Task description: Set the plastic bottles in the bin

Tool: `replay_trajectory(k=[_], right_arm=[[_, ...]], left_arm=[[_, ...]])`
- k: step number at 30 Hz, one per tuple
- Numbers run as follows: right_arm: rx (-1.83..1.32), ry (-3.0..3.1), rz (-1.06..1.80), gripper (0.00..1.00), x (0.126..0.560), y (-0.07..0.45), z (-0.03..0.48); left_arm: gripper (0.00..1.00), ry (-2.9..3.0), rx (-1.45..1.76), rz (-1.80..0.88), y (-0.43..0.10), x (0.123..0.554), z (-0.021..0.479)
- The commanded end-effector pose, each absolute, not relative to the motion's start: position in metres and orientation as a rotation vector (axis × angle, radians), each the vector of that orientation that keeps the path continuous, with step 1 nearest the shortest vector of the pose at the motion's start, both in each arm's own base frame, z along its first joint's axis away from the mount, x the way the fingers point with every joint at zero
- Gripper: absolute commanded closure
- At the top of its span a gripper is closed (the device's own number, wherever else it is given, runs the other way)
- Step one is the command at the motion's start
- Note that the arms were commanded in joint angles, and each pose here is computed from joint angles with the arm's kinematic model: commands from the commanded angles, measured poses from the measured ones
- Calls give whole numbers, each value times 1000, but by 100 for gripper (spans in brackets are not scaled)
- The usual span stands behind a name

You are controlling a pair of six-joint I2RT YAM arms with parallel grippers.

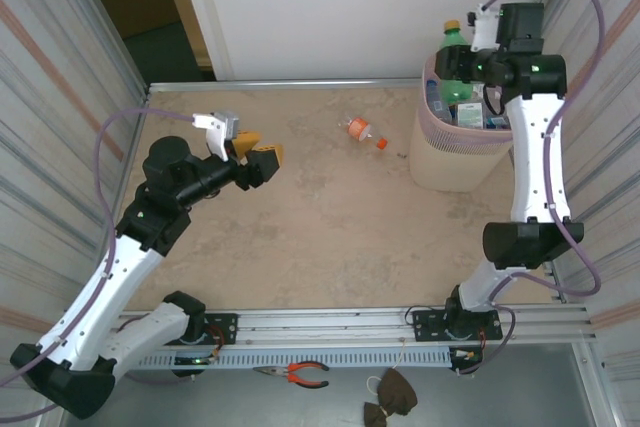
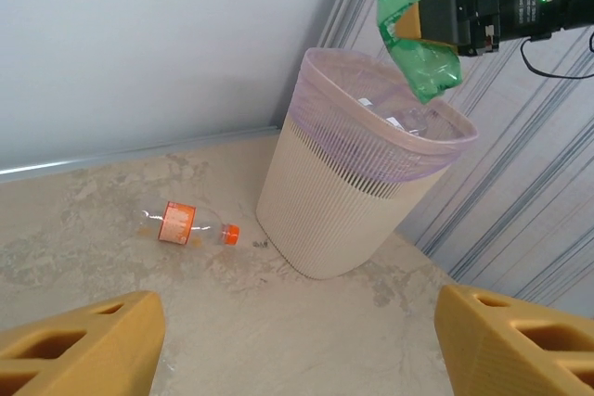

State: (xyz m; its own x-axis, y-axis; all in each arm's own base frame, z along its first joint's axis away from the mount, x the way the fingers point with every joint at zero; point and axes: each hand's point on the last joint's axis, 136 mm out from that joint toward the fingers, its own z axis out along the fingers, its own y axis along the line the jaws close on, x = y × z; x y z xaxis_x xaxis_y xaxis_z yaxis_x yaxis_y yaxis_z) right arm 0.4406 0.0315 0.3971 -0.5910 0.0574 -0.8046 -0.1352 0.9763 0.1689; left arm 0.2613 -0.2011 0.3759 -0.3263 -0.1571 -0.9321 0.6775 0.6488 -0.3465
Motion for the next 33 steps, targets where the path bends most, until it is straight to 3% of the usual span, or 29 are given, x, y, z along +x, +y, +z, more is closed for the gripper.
replay_trajectory(k=[1, 20, 24, 29, 33], right_arm=[[12, 2175, 366, 40, 443, 26, 394], [232, 2328, 664, 39, 479, 33, 300], [271, 2366, 675, 34, 481, 32, 289], [304, 2372, 599, 17, 481, 22, 290], [298, 2343, 534, 16, 478, 15, 307]], left_arm=[[23, 1679, 433, -917, -202, 262, 381], [23, 1683, 420, -926, -201, 263, 383], [24, 1687, 416, -926, -201, 263, 381], [23, 1684, 418, -929, -201, 262, 382], [23, 1687, 413, -926, -200, 263, 381]])
